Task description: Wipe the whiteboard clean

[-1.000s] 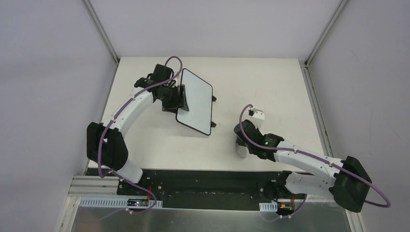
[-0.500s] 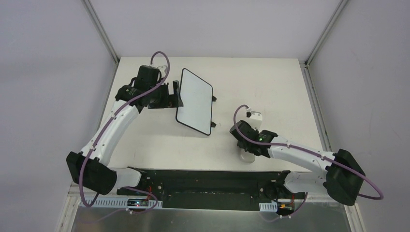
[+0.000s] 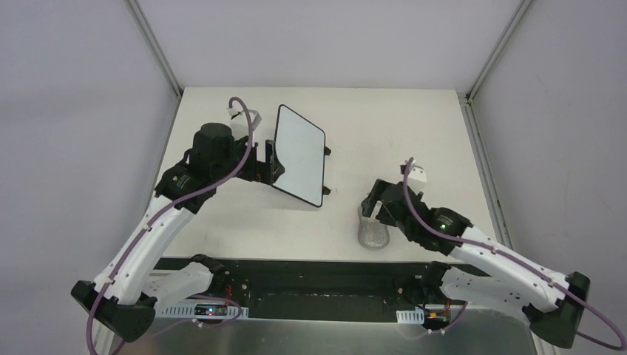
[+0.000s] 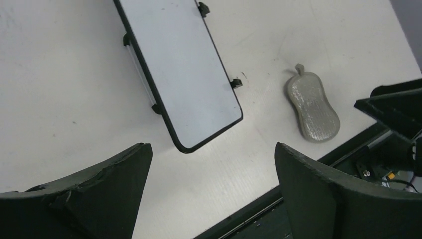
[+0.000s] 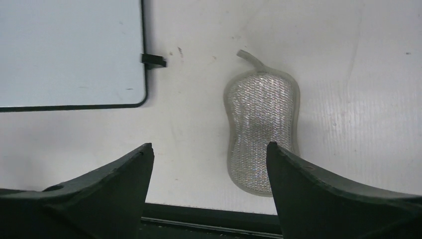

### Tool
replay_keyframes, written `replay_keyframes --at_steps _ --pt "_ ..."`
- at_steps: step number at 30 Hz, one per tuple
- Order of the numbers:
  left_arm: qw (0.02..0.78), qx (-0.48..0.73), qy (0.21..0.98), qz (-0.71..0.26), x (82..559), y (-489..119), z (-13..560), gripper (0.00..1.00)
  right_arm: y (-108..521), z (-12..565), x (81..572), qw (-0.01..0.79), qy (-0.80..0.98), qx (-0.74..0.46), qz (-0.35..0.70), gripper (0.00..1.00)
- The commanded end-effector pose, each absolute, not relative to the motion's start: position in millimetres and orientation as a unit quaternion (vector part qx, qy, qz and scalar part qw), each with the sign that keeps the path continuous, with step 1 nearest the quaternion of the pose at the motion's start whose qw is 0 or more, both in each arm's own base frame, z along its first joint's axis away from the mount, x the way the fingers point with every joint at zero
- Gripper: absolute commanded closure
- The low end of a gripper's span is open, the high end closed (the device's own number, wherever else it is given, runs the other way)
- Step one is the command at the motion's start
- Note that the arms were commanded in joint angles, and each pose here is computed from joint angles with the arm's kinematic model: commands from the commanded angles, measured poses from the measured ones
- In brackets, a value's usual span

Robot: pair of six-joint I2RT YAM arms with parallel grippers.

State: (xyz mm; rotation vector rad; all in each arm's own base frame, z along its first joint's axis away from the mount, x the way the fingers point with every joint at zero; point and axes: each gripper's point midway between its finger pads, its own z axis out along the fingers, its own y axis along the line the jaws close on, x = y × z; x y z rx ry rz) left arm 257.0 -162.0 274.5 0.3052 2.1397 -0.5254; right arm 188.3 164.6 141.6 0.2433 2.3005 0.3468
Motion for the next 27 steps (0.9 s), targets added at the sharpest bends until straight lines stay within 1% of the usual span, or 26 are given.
replay_keyframes --at_steps 1,3,5,8,13,16,19,22,24,27 --pt "0.528 0.199 0.778 -0.276 240 -186 317 0.04 160 204 185 0.438 0.872 0.088 0.201 0.14" --pt "0.563 0.227 0.734 -0.304 223 -191 337 0.05 160 232 182 0.459 0.853 0.077 0.235 0.11" --pt "0.595 0.243 0.697 -0.318 209 -190 351 0.05 159 260 178 0.483 0.831 0.058 0.269 0.06" --pt "0.643 0.23 0.654 -0.324 189 -174 379 0.06 157 298 173 0.514 0.802 0.032 0.304 0.01" --pt "0.704 0.192 0.599 -0.329 152 -141 425 0.04 154 346 169 0.552 0.764 0.01 0.334 0.0" --pt "0.72 0.18 0.577 -0.341 131 -128 443 0.01 156 356 168 0.563 0.749 0.008 0.35 0.0" --pt "0.728 0.174 0.562 -0.351 116 -120 453 0.01 157 354 170 0.571 0.735 0.018 0.365 0.0" --pt "0.731 0.169 0.567 -0.34 110 -111 454 0.01 154 351 173 0.584 0.718 0.041 0.377 0.0" --pt "0.732 0.164 0.571 -0.333 108 -106 453 0.01 155 352 170 0.588 0.708 0.035 0.389 0.0" --pt "0.735 0.157 0.57 -0.331 106 -102 449 0.01 149 350 170 0.594 0.706 0.044 0.383 0.0"
